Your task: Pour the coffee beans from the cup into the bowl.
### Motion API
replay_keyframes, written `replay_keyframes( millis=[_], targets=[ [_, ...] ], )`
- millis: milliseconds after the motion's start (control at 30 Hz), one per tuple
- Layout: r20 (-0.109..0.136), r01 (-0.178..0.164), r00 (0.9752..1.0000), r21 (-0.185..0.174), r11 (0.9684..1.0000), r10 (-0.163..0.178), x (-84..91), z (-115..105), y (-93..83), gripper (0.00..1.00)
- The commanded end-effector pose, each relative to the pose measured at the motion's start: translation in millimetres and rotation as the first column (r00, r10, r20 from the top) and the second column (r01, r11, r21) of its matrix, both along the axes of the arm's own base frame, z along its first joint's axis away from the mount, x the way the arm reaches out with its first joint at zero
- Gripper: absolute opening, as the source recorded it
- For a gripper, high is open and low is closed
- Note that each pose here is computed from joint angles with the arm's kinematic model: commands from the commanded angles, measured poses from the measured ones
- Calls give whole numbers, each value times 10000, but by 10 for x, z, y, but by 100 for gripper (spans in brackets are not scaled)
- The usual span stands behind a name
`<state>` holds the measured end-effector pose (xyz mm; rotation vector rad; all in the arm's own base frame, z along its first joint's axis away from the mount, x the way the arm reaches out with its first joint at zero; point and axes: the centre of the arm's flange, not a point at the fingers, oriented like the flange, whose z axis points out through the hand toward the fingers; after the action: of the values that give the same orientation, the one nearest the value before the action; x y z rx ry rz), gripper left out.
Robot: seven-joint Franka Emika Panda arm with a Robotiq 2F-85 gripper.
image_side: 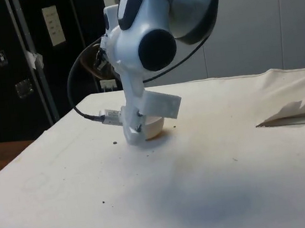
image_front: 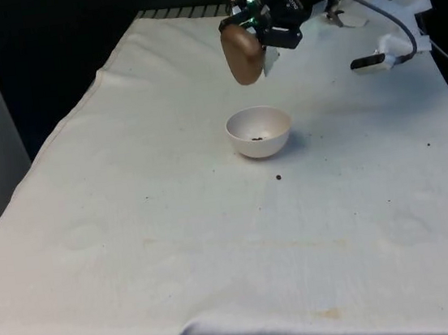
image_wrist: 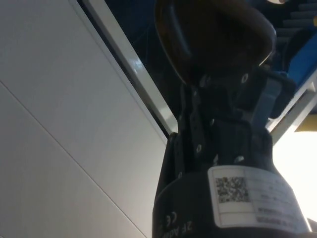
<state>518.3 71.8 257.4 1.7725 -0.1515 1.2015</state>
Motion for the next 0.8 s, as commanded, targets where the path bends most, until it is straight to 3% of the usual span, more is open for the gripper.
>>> replay_keyframes(
  millis=[0, 33, 200, 233, 300, 433, 467, 500, 533, 767],
  targets=[
    [-34, 4, 10000, 68, 10000, -4, 7, -12, -15, 3],
    [-162, -2, 9999, 319, 9995, 7, 40, -27, -45, 3],
    [-299, 24, 9996, 644, 9979, -4, 95, -68, -121, 3],
    [-208, 43, 9998, 450, 9990, -33, 75, -52, -109, 3],
    [-399, 38, 9992, 840, 9965, -5, 126, -98, -163, 3],
    [-541, 86, 9985, 1139, 9935, -25, 172, -127, -244, 3],
    [-576, 90, 9983, 1197, 9928, -21, 174, -131, -255, 3],
    [-467, 111, 9989, 1018, 9947, -64, 173, -131, -245, 3],
    [-617, 102, 9981, 1247, 9921, -25, 175, -133, -272, 3],
    [-759, 137, 9971, 1528, 9882, -21, 191, -66, -342, 3]
  ],
)
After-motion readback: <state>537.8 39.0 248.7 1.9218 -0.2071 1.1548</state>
